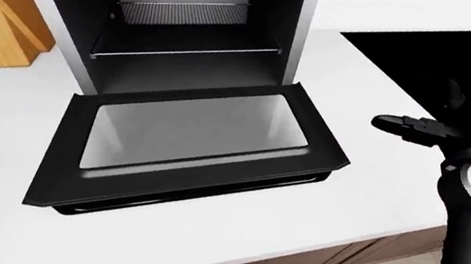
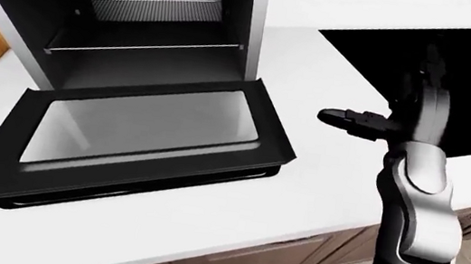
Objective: Close the toaster oven door.
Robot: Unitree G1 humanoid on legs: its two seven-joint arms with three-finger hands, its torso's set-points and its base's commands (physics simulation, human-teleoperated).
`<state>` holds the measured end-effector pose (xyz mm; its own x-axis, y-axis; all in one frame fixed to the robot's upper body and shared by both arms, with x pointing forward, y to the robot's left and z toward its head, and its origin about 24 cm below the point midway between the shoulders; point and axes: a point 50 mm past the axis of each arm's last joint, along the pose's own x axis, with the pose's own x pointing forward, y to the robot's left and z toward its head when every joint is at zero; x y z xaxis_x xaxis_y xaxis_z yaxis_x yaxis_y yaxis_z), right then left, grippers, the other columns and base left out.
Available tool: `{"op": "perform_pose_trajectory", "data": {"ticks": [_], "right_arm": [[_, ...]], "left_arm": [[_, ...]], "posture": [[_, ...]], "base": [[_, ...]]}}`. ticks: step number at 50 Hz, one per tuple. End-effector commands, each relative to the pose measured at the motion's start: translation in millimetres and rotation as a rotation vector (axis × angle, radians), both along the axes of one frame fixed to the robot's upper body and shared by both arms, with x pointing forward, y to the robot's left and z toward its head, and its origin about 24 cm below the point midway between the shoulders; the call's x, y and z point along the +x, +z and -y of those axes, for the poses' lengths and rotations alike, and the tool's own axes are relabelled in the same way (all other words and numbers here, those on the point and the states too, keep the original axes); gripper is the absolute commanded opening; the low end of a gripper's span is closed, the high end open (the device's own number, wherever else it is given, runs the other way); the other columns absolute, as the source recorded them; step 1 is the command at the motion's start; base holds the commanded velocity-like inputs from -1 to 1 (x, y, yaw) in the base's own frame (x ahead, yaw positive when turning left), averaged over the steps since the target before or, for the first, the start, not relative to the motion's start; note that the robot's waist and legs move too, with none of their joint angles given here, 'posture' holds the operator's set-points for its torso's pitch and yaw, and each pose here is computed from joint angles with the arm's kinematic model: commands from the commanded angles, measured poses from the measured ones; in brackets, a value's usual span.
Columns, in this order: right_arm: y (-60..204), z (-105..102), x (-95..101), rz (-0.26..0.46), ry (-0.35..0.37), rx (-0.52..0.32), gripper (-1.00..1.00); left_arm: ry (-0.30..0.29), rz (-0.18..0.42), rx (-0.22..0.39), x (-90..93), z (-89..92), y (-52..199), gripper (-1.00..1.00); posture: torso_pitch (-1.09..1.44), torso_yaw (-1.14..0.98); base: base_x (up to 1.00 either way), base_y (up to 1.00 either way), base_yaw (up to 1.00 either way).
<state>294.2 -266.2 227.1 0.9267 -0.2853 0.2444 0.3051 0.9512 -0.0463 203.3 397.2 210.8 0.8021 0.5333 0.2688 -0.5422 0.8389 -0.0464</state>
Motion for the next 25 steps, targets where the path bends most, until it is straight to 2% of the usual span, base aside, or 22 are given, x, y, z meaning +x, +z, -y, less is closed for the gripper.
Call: {"op": "perform_pose_trajectory", "data": {"ticks": [1, 3, 6, 10, 11, 16, 18, 20, 25], "right_arm": [[18.7, -1.4, -3.4, 0.102, -0.008, -0.083, 1.00], [17.5, -1.8, 0.4, 0.099, -0.020, -0.147, 1.00], [18.4, -2.6, 5.5, 0.105, -0.025, -0.193, 1.00], [19.4, -4.3, 9.8, 0.093, -0.013, -0.198, 1.00], [20.5, -4.4, 11.7, 0.106, -0.016, -0.234, 1.00], [19.0, -7.3, 18.3, 0.106, -0.006, -0.284, 1.00], [18.5, -9.9, 23.1, 0.109, -0.011, -0.344, 1.00], [19.2, -11.7, 27.3, 0.109, -0.015, -0.363, 1.00], [13.7, -17.0, 36.7, 0.085, -0.014, -0.442, 1.00]], "left_arm": [[0.000, 0.071, 0.069, -3.9, 2.5, 21.2, 1.00], [0.003, 0.074, 0.068, -4.6, 1.9, 22.1, 1.00], [0.004, 0.079, 0.068, -5.3, 1.2, 23.3, 1.00], [0.001, 0.089, 0.070, -5.9, 2.0, 25.2, 1.00], [0.004, 0.095, 0.069, -7.0, 1.2, 26.8, 1.00], [0.020, 0.096, 0.060, -7.4, -0.8, 28.1, 1.00], [0.020, 0.097, 0.058, -7.5, -1.6, 27.0, 1.00], [0.024, 0.094, 0.065, -7.9, -1.3, 26.6, 1.00], [0.040, 0.088, 0.080, -6.9, -2.3, 25.5, 1.00]], "posture": [[0.00, 0.00], [0.00, 0.00], [0.00, 0.00], [0.00, 0.00], [0.00, 0.00], [0.00, 0.00], [0.00, 0.00], [0.00, 0.00], [0.00, 0.00]], "base": [[0.00, 0.00, 0.00], [0.00, 0.00, 0.00], [0.00, 0.00, 0.00], [0.00, 0.00, 0.00], [0.00, 0.00, 0.00], [0.00, 0.00, 0.00], [0.00, 0.00, 0.00], [0.00, 0.00, 0.00], [0.00, 0.00, 0.00]]}}
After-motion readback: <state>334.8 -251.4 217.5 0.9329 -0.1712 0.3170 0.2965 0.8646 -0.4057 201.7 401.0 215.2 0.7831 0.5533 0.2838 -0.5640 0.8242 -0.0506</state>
